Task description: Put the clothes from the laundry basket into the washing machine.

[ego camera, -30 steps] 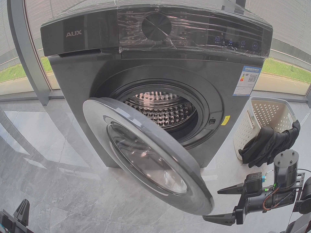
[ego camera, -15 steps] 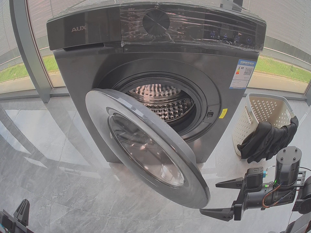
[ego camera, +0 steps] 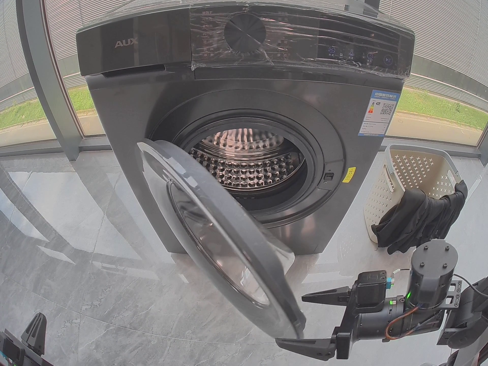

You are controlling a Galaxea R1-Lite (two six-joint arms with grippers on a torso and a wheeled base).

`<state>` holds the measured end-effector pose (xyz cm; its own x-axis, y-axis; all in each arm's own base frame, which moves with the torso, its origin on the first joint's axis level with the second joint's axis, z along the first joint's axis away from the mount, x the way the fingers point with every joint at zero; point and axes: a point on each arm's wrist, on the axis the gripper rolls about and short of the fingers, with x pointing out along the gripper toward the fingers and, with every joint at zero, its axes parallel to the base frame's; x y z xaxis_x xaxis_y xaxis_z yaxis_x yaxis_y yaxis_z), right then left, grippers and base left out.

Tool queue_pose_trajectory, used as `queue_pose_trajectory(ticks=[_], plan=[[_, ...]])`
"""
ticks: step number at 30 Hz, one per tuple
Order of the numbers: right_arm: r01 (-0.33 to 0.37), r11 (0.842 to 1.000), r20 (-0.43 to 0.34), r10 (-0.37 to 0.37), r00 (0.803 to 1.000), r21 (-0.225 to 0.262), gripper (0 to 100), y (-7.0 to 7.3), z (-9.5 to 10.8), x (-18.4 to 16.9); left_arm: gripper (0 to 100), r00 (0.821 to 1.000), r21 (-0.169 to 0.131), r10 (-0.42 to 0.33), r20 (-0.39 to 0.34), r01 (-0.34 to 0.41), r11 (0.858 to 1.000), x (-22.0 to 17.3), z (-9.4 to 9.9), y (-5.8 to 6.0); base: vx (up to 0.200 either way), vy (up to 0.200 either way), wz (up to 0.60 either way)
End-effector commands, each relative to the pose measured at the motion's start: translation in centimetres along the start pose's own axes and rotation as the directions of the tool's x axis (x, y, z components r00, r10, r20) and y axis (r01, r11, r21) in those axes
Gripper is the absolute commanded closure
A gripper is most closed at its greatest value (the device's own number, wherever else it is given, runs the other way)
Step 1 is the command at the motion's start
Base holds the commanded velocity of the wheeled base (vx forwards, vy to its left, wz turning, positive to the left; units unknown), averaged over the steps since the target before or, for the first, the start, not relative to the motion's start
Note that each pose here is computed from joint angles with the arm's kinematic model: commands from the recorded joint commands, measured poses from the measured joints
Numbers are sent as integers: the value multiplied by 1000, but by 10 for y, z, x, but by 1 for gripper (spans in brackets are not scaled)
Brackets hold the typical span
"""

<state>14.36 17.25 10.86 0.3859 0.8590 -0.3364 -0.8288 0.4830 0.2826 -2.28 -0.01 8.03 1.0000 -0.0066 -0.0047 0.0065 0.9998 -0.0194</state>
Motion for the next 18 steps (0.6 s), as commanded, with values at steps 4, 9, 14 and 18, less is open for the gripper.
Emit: queue_pose_trajectory(ticks=[4,9,14,18], plan=[[-26,1000,54,26,998,-10,0,11,4,-22,100,1000,-1,0,0,0,1000,0,-5,0,0,0,0],[-28,999,165,24,986,25,0,14,20,-43,100,1000,-1,0,0,0,1000,0,-5,0,0,0,0],[200,970,161,-221,962,140,0,-32,24,-31,100,1000,1,-1,0,1,1000,0,-5,0,0,0,0],[316,931,91,-336,938,181,0,-61,18,-5,100,1000,-1,-1,0,1,1000,0,-5,0,0,0,0]])
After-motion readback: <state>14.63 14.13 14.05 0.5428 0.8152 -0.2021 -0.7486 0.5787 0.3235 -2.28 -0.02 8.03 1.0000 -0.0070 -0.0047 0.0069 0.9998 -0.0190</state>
